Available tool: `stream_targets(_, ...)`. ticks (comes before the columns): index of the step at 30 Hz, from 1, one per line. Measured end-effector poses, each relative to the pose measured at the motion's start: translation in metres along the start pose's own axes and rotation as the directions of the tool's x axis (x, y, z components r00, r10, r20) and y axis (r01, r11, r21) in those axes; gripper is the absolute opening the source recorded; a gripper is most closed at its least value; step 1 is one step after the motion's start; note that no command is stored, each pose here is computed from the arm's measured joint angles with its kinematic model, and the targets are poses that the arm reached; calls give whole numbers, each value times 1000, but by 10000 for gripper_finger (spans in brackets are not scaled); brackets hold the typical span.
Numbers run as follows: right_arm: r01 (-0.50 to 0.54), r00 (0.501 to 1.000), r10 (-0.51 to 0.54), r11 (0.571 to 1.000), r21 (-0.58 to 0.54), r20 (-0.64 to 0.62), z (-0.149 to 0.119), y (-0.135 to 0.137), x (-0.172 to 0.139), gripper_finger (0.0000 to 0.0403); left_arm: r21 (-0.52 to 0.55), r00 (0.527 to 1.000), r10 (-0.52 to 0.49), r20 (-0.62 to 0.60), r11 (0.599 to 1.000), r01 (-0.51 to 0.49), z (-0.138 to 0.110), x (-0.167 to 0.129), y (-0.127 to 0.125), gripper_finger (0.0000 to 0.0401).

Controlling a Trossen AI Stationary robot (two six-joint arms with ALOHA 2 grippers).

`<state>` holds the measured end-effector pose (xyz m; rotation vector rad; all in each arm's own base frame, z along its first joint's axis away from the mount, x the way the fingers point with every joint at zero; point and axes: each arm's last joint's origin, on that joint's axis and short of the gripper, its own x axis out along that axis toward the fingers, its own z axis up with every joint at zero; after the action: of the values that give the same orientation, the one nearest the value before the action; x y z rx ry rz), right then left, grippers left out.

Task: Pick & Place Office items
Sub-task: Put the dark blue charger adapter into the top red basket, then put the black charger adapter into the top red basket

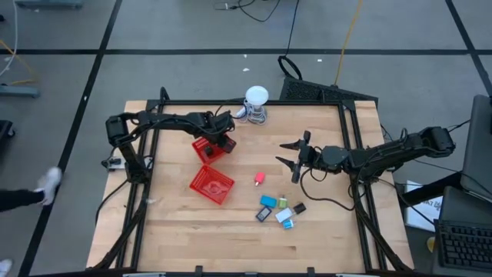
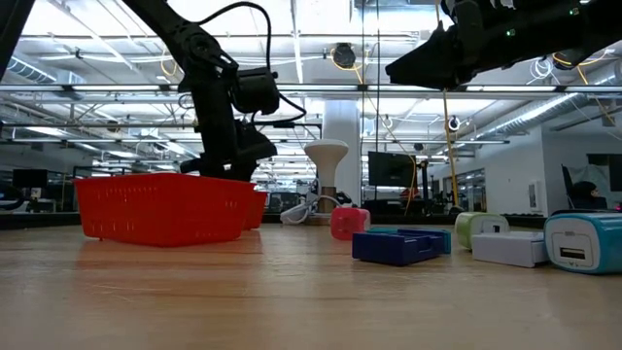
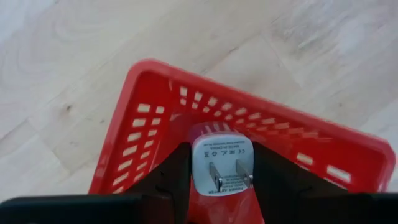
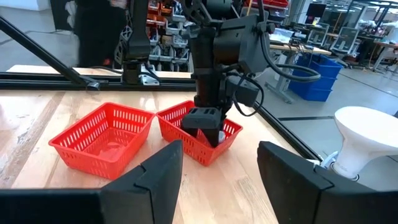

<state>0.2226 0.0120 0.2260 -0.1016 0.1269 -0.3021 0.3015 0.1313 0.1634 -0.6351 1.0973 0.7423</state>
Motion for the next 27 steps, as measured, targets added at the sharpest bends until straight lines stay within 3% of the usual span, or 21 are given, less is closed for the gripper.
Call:
stream_targets(7, 0, 1000, 0, 1000, 0, 0, 0, 0, 0, 196, 49, 1000, 1, -1, 999, -1, 0, 0, 0, 312)
stream_targets(12, 0, 1000, 0, 1000, -1, 0, 0, 0, 0, 196, 135, 998, -63, -30, 989, 66, 1, -5, 3, 387)
stream_targets(20, -1, 1000, 0, 1000, -6, -12, -1, 0, 0, 196, 134, 991, -113, 67, 986, 103, 5, -50, 12, 360)
stream_targets(27, -1, 1000, 0, 1000, -7, -17, -2, 0, 0, 197, 282, 927, -252, 277, 944, 172, -2, -117, 6, 336)
